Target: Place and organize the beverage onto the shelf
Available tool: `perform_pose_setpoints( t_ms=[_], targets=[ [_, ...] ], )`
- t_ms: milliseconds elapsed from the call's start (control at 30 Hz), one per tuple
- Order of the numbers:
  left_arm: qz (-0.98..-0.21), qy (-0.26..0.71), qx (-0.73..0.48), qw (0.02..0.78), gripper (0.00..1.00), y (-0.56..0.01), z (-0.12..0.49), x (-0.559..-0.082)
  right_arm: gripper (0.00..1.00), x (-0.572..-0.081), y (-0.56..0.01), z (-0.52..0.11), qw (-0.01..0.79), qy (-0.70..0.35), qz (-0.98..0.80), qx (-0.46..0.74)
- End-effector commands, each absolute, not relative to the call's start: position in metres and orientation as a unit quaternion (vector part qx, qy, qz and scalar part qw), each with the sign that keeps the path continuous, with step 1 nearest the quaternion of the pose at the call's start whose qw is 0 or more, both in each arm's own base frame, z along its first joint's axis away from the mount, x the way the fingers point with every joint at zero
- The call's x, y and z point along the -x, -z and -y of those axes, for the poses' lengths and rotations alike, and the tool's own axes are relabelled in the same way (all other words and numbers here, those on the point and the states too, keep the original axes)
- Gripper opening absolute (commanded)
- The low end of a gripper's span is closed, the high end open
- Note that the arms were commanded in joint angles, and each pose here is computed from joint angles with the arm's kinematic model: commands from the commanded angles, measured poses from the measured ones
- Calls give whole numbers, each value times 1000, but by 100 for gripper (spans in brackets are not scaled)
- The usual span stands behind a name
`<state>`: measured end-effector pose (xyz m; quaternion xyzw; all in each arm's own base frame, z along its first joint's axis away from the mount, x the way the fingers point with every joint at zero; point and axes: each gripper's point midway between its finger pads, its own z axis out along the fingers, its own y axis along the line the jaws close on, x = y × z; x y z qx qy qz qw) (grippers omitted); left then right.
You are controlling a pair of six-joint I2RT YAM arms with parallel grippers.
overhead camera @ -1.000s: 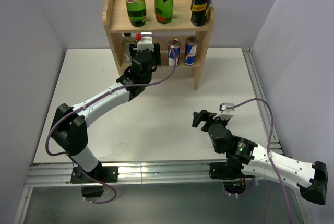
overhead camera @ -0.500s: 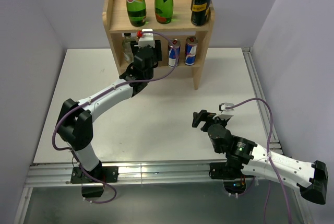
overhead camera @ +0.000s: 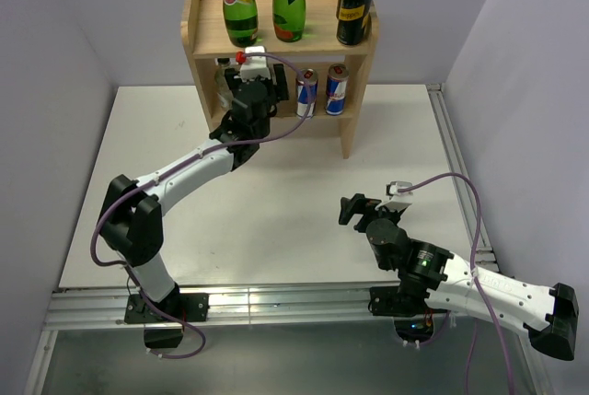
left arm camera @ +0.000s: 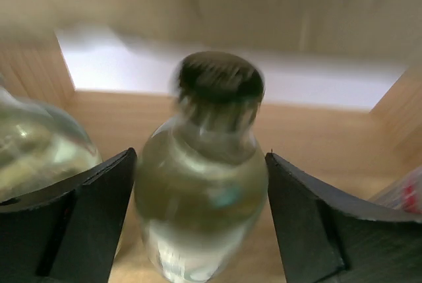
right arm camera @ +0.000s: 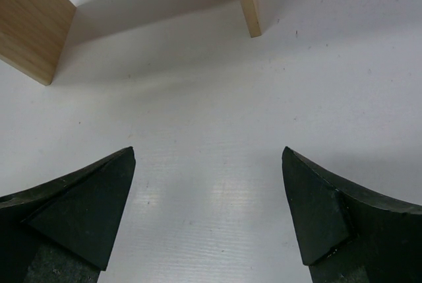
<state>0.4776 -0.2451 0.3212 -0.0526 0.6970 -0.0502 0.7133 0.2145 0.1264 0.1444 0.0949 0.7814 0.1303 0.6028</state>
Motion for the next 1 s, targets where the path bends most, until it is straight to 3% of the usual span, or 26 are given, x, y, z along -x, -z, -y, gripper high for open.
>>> perform_pose_setpoints(
  t_ms=[0,533,700,967],
  targets=[
    [-633,93,105,761,86,-383,232,-474,99,-217,-149,-126,612,-133,-772,-107],
    [-646,100,95,751,89,-376,232,-466,99,-217,-149,-126,612,-131,-773,-107],
    [-655,101,94,743,97,-368,230,-460,99,-217,-149,-126,612,-132,-773,-106],
    [-669,96,82,732,98,-352,230,-454,99,-218,-148,-127,611,-129,-774,-105]
  ],
)
